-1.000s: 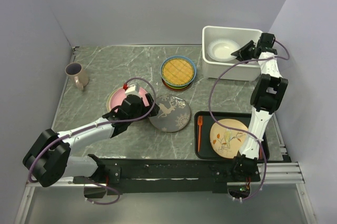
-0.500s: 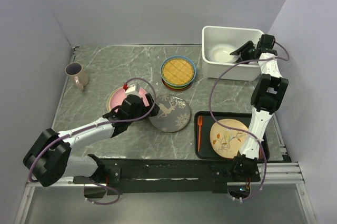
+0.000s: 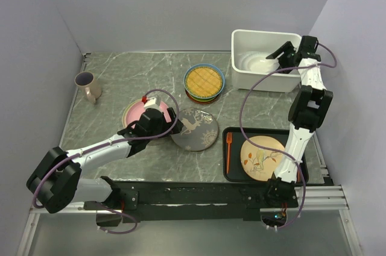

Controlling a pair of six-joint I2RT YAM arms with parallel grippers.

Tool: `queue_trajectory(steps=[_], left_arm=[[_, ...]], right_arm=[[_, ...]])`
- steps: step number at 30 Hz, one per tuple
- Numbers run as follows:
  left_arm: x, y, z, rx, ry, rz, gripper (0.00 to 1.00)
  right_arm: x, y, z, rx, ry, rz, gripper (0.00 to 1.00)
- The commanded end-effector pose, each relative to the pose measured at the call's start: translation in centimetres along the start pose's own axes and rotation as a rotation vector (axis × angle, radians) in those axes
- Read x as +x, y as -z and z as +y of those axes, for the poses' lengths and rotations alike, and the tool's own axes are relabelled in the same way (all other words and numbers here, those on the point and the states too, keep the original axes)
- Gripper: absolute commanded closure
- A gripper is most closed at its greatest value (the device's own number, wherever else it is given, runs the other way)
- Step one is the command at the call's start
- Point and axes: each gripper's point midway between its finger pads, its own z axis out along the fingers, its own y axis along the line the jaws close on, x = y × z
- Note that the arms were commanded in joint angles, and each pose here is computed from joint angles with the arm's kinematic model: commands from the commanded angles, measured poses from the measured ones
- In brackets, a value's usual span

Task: Place the plates into the plastic bin on the countertop
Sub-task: Place the plate in the plastic bin.

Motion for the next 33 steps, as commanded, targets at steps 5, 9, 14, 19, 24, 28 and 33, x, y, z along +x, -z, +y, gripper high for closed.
queue_trajectory(steps=[5, 9, 14, 19, 24, 28, 33], left_arm=[[0.2, 0.5, -0.4, 0.010, 0.015, 0.023, 0.02], [1.0, 0.4, -0.1, 0.011, 0.054, 0.045, 0.02], [2.2, 0.2, 0.5, 0.009, 0.111, 0.064, 0.02], [3.0, 0.0, 1.0, -0.012, 0.135, 0.083, 0.04], [2.8, 0.5, 1.5, -0.048, 0.139, 0.060, 0.04], [0.8, 1.7, 1.3, -0.050, 0.143, -0.015, 0.03], [-0.9, 3.3, 0.7, -0.028, 0.144, -0.071, 0.03]], right_arm=[[-4.0, 6.4, 4.2, 0.006, 0.109, -0.190, 0.17], [-4.3, 7.2, 4.2, 0.039, 0.117, -0.217, 0.16], [-4.4, 8.4, 5.2, 0.022, 0.124, -0.247, 0.14], [-4.3, 11.2, 8.0, -0.033, 0.161, -0.300, 0.14], [-3.6, 14.5, 11.6, -0.110, 0.198, -0.339, 0.13], [-1.9, 16.4, 14.7, -0.171, 0.247, -0.339, 0.13], [2.3, 17.9, 18.1, -0.234, 0.323, -0.304, 0.12]])
